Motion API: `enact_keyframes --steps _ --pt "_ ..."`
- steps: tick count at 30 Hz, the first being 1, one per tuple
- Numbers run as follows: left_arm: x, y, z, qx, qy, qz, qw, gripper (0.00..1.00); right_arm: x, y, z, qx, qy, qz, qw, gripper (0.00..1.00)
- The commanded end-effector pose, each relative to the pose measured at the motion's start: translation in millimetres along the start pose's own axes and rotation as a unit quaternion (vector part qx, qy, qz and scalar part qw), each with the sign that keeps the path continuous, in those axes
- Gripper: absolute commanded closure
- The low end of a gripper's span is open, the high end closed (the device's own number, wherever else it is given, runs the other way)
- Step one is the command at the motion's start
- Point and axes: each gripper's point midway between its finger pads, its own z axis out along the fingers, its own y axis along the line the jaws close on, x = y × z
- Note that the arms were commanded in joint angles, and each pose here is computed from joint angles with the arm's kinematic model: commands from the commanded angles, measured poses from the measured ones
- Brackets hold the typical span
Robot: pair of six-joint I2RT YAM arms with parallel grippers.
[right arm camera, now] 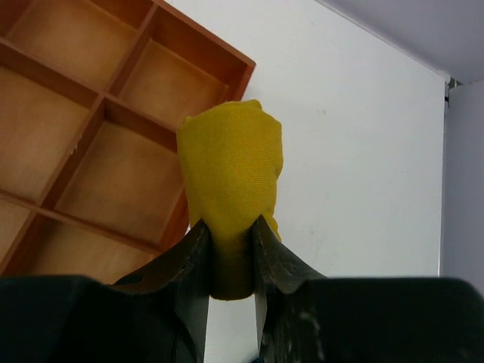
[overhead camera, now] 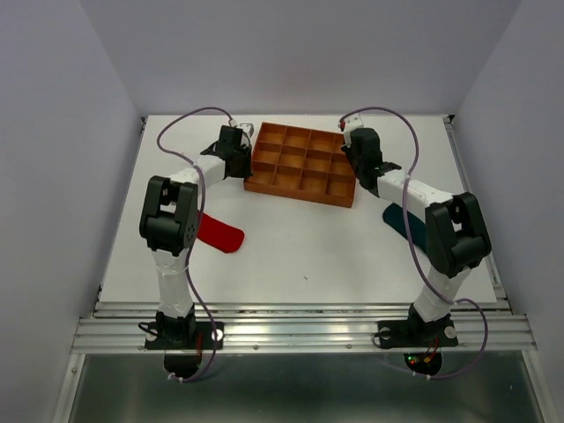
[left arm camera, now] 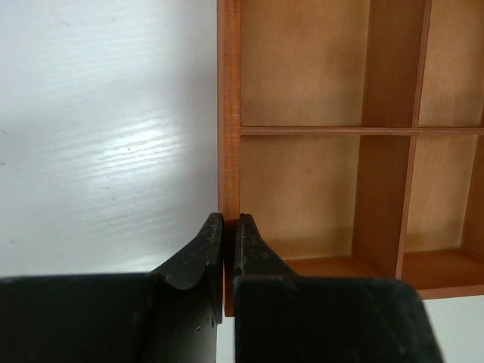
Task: Roll the socks
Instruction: Place the rolled socks into the container
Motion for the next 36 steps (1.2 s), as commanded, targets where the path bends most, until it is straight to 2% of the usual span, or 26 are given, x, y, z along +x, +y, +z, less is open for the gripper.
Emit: enact_keyframes --steps 1,8,11,19,26,36 --pt "41 -22 -9 0.053 0.05 0.017 0.997 1.0 -26 -13 -22 -0.002 -0.051 0.043 0.998 0.99" --pt "47 -12 -21 -0.023 0.051 -0.057 0.997 1.0 -1 -6 -31 -0.011 -0.019 0.03 0.999 0.99" --pt "60 -3 -29 -0.096 0.043 -0.082 0.991 1.0 3 1 -37 -0.01 -0.015 0.023 1.0 0.99" --pt "61 -14 -33 -0.092 0.032 -0.066 0.993 1.0 5 2 -34 0.002 -0.012 0.003 1.0 0.99" --pt "57 -12 -33 -0.094 0.03 -0.054 0.994 1.0 4 0 -23 0.012 -0.01 -0.055 0.998 0.99" --pt "60 -11 -30 -0.099 0.035 -0.048 0.993 1.0 23 47 -15 -0.033 -0.001 -0.094 0.995 0.99"
